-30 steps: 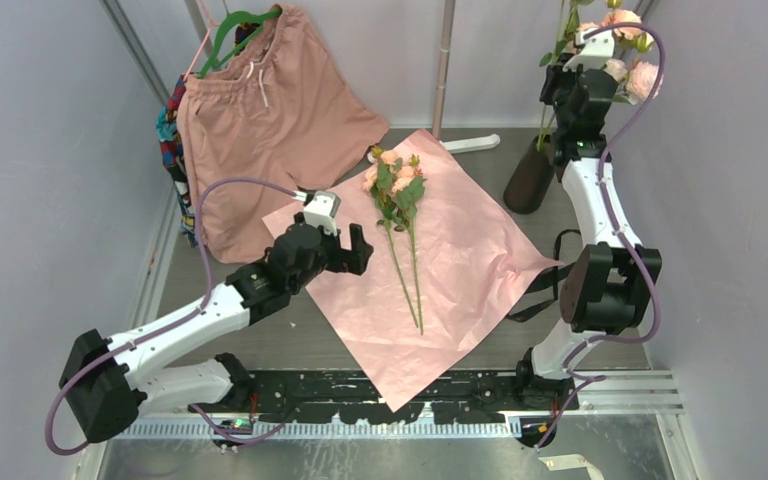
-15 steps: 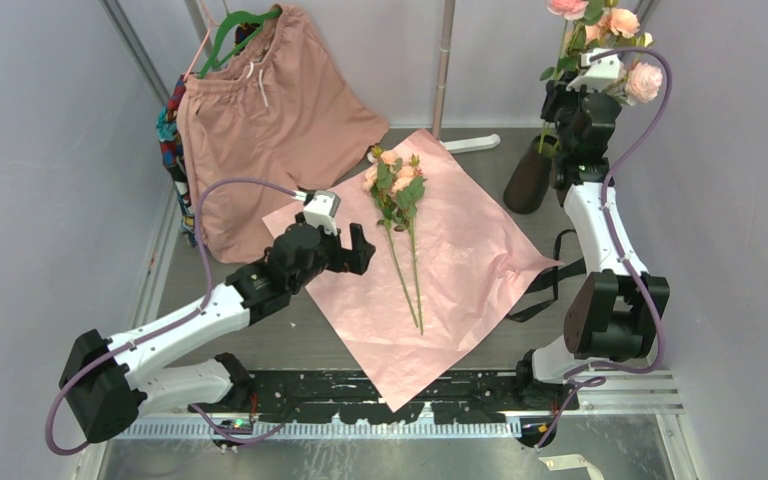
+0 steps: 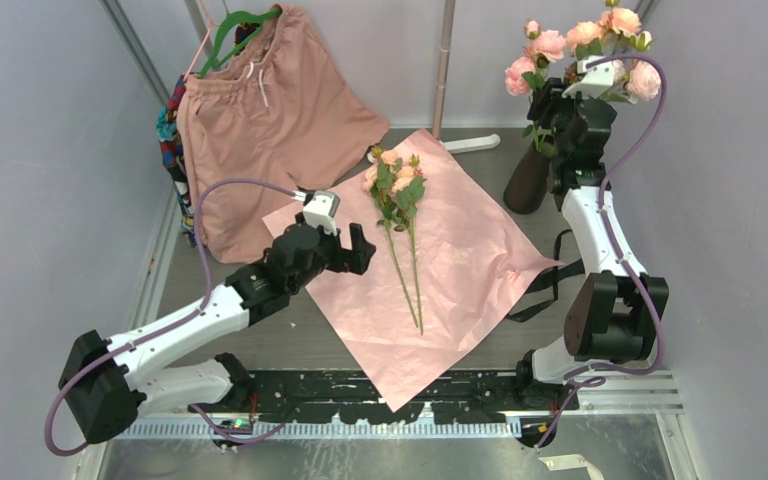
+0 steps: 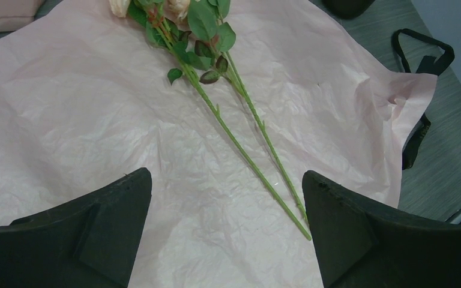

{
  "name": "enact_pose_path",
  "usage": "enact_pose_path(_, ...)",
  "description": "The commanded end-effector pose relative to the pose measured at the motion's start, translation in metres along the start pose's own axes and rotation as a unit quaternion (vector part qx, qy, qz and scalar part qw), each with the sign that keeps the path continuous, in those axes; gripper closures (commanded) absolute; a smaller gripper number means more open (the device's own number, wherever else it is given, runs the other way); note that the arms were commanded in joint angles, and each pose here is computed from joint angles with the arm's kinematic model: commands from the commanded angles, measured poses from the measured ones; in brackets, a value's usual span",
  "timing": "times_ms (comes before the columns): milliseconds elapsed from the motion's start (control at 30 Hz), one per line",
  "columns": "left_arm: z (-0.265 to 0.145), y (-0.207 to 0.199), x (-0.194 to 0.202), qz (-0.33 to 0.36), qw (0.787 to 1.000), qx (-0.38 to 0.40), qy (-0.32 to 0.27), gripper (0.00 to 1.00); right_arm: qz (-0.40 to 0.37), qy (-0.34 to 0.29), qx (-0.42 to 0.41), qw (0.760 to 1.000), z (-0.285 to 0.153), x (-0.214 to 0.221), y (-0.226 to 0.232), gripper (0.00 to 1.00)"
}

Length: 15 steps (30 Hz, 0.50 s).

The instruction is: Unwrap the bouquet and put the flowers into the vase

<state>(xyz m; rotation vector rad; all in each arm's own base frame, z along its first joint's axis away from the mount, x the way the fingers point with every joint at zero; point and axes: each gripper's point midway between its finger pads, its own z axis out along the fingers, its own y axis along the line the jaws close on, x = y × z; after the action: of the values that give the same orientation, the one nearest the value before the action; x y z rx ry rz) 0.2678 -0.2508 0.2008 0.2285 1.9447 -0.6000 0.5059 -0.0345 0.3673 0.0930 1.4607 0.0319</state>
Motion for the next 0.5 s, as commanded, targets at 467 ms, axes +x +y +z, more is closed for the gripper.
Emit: enact_pose_path(467, 0.022, -0.023, -0.016, -0.023, 0.999, 0.027, -0.001, 0.00, 0.042, -0.134, -0.110, 0.984, -0.072, -0.111, 0.053, 0.44)
